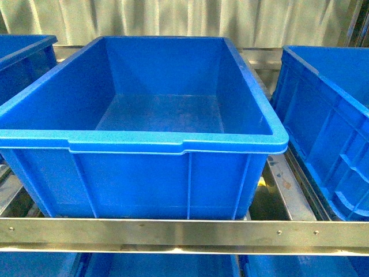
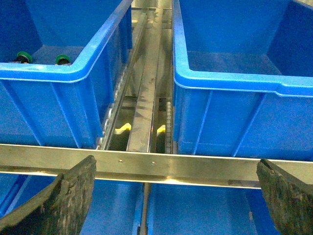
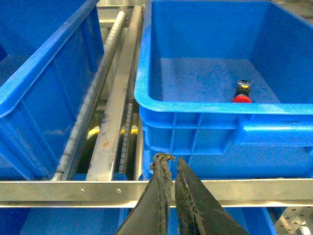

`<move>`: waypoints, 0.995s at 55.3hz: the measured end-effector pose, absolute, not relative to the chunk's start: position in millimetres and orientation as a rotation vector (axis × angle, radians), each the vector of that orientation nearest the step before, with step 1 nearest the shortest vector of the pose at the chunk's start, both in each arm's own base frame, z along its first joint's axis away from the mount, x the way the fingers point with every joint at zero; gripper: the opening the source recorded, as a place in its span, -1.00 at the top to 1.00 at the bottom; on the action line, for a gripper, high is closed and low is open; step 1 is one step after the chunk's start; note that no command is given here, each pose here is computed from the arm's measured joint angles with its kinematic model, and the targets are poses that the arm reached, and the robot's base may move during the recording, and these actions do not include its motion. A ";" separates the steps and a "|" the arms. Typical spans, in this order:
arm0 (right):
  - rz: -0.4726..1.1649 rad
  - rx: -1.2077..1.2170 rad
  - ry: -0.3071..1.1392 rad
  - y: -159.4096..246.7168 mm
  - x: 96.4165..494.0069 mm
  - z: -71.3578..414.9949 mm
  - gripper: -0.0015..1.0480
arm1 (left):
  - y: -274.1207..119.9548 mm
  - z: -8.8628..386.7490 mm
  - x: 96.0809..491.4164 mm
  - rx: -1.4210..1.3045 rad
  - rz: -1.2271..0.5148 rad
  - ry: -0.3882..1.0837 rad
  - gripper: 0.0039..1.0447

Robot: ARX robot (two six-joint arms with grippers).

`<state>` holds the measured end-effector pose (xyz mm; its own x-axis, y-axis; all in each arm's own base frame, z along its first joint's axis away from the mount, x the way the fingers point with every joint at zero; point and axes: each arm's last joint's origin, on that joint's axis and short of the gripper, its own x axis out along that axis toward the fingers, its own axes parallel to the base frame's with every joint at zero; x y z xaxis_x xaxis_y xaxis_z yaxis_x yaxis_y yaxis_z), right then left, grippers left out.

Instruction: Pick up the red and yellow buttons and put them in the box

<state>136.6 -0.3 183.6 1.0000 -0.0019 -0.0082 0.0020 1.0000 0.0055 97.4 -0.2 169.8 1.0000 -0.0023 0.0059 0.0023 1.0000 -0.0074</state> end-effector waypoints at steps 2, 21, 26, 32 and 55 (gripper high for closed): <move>-0.002 0.006 0.007 -0.3 135.3 182.7 0.93 | -0.2 169.8 97.4 -0.007 -0.002 -0.006 -0.85; -0.002 0.006 0.006 -0.2 124.0 175.2 0.93 | -0.2 169.8 97.4 -0.007 -0.002 -0.006 -0.85; -0.002 0.004 -0.010 -0.3 122.3 172.8 0.93 | -0.2 169.8 97.4 -0.008 -0.002 -0.006 -0.85; -0.002 0.004 -0.020 -0.2 120.1 173.8 0.93 | -0.2 169.7 97.4 -0.007 -0.002 -0.006 -0.85; -0.002 0.004 -0.024 -0.2 110.9 174.1 0.93 | -0.2 169.7 97.4 -0.007 -0.002 -0.006 -0.85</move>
